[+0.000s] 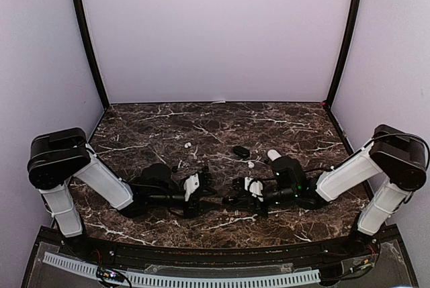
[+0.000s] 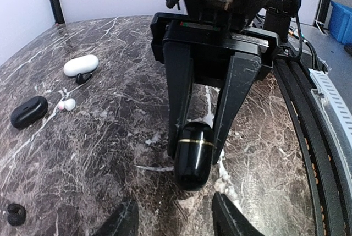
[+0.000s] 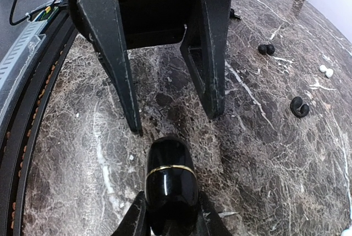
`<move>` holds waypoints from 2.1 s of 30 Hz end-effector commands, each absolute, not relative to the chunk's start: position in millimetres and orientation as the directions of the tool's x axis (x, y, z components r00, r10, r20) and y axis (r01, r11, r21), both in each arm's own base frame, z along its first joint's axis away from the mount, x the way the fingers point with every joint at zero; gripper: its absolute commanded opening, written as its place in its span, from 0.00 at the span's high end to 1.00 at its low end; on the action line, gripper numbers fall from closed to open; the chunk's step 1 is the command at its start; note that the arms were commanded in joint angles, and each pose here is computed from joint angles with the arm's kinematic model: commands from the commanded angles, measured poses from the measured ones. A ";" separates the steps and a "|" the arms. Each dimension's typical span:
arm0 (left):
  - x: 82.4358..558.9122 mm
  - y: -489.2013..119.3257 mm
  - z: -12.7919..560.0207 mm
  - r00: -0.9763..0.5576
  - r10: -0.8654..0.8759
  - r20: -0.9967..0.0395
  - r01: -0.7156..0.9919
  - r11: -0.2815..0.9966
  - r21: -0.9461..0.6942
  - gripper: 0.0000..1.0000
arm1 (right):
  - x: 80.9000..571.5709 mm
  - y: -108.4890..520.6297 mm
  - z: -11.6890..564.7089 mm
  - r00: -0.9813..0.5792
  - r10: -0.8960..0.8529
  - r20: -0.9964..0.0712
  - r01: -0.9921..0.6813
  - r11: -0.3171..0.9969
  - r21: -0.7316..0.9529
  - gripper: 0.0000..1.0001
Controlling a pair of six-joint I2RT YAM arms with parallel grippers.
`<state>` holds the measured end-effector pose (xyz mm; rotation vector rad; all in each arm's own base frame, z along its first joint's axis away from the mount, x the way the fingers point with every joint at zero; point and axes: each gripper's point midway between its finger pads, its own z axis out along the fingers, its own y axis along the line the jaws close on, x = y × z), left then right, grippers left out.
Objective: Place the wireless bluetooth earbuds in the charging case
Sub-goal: Pass from the right arm to the left
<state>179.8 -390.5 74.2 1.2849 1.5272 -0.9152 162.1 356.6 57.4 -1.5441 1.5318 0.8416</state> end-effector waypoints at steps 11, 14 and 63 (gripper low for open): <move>170.1 -410.0 72.5 0.047 0.334 -0.941 0.989 0.116 0.090 0.51 | 160.0 376.4 63.9 0.078 -0.445 -0.892 -0.996 0.006 -0.090 0.77; 170.4 -410.6 69.0 0.050 0.349 -0.936 0.989 0.114 0.096 0.55 | 158.8 376.8 64.1 0.081 -0.443 -0.893 -0.996 -0.001 -0.089 0.77; 155.9 -415.2 64.2 0.073 0.375 -0.924 0.996 0.026 0.089 0.76 | 190.8 343.2 92.5 0.118 -0.411 -0.904 -0.958 0.193 -0.213 0.42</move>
